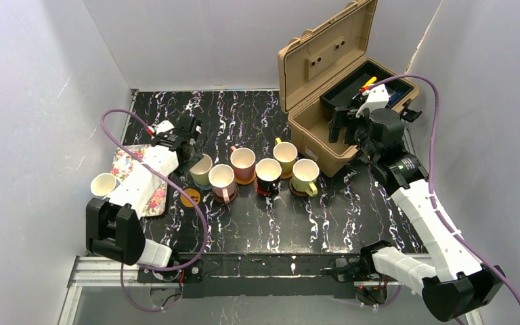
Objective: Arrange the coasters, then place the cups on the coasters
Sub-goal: Place the cup on the coaster.
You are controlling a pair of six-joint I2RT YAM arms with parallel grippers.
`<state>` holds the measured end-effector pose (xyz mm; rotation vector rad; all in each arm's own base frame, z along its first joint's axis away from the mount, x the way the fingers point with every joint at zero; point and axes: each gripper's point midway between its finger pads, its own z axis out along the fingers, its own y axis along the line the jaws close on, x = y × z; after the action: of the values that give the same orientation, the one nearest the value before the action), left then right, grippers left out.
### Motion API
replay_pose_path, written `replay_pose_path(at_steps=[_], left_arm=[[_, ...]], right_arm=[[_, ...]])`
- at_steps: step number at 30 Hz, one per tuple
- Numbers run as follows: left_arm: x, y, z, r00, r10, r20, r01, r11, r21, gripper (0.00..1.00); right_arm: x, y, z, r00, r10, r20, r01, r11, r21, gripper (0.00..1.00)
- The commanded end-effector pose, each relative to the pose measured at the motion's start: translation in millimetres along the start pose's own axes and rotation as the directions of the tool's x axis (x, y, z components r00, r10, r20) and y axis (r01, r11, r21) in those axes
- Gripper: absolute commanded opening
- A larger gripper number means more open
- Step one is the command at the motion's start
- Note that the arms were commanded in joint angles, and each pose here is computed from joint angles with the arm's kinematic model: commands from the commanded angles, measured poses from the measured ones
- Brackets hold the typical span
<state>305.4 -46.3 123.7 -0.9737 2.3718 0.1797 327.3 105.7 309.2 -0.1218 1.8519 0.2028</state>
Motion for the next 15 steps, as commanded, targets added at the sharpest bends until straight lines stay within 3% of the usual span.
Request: replay_pose_path(at_steps=[1,9,12,15], left_arm=[[-35.7,1.1,-37.3,0.993,0.026,0.111,-0.032,0.998,0.055,0.54],[-88.7,20.3,-72.4,0.937,0.229,0.264,-0.252,0.966,0.057,0.83],[-107.5,43.8,-60.4,0.948,0.222,0.227,-0.242,0.968,0.067,0.88],[-129.9,82.7,-39.9,0.950,0.219,0.221,-0.217,0.976,-0.033,0.90]], right_arm=[[-7.4,-4.1,-0.1,0.999,-0.005,0.034,0.005,1.000,0.017,0.99],[-8.6,-3.1,-1.6,0.999,-0.005,0.038,0.004,1.000,0.011,0.99],[-11.4,-1.0,-2.3,0.999,-0.004,0.043,0.004,1.000,-0.001,0.99],[-14.3,1.0,-3.3,0.999,0.000,0.049,0.001,1.000,-0.011,0.99]])
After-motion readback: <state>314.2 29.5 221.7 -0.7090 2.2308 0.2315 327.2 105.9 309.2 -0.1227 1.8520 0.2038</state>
